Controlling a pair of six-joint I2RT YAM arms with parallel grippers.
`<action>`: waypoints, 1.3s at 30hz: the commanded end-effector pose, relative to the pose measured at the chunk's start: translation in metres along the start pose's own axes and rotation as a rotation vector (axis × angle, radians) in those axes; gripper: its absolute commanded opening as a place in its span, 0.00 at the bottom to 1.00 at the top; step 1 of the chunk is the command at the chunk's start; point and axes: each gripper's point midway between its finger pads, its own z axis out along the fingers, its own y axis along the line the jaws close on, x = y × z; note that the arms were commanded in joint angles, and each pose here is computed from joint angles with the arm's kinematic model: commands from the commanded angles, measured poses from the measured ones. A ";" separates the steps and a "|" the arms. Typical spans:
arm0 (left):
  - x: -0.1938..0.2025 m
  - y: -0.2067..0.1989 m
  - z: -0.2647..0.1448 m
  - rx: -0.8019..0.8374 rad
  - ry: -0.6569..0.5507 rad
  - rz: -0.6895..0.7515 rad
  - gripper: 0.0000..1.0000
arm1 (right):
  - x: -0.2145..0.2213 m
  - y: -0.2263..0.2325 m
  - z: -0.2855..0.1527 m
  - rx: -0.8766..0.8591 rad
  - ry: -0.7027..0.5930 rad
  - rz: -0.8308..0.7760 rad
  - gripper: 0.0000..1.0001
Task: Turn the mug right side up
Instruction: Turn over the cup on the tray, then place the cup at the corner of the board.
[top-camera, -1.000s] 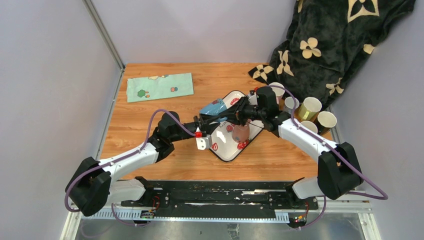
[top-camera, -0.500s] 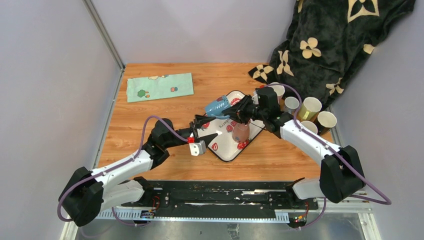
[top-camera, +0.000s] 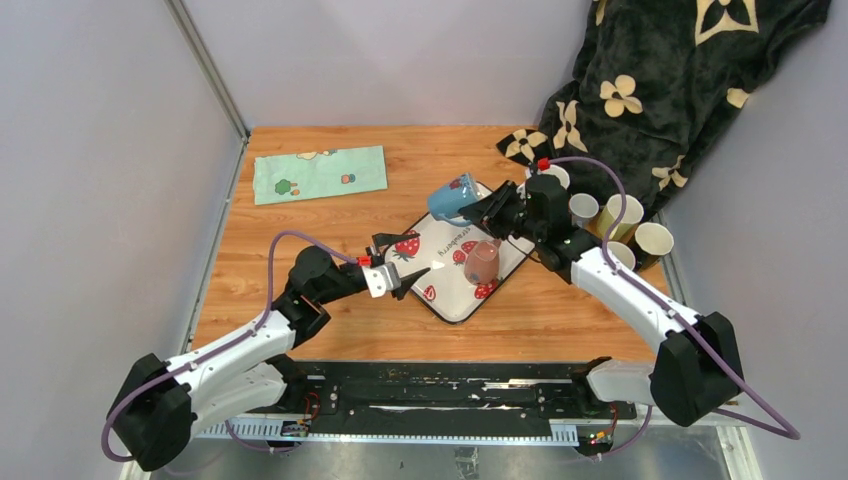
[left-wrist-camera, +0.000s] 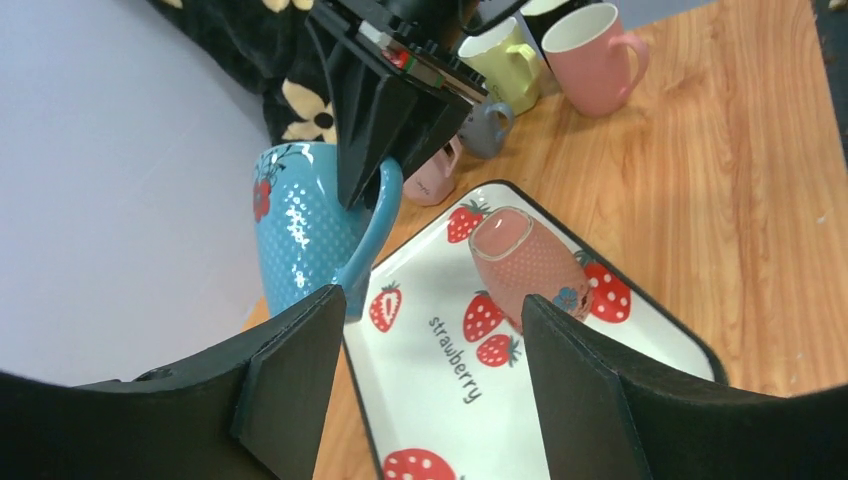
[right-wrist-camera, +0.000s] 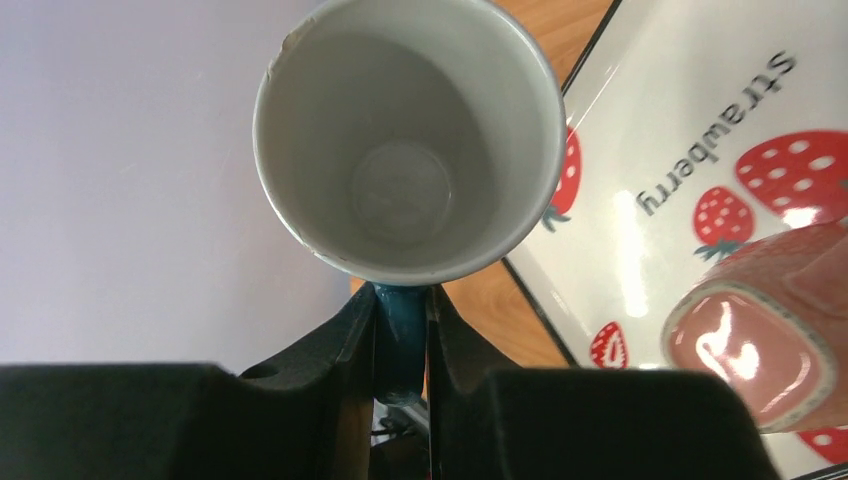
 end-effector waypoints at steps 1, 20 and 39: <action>-0.015 0.017 -0.002 -0.112 -0.023 -0.160 0.72 | -0.025 0.024 -0.010 -0.079 -0.149 -0.149 0.00; 0.015 0.087 -0.029 -0.615 0.168 -0.571 0.82 | -0.115 -0.013 -0.029 0.295 -0.462 -0.944 0.00; 0.036 0.088 -0.024 -0.573 0.439 -0.591 1.00 | -0.181 -0.047 0.023 0.577 -0.402 -1.116 0.00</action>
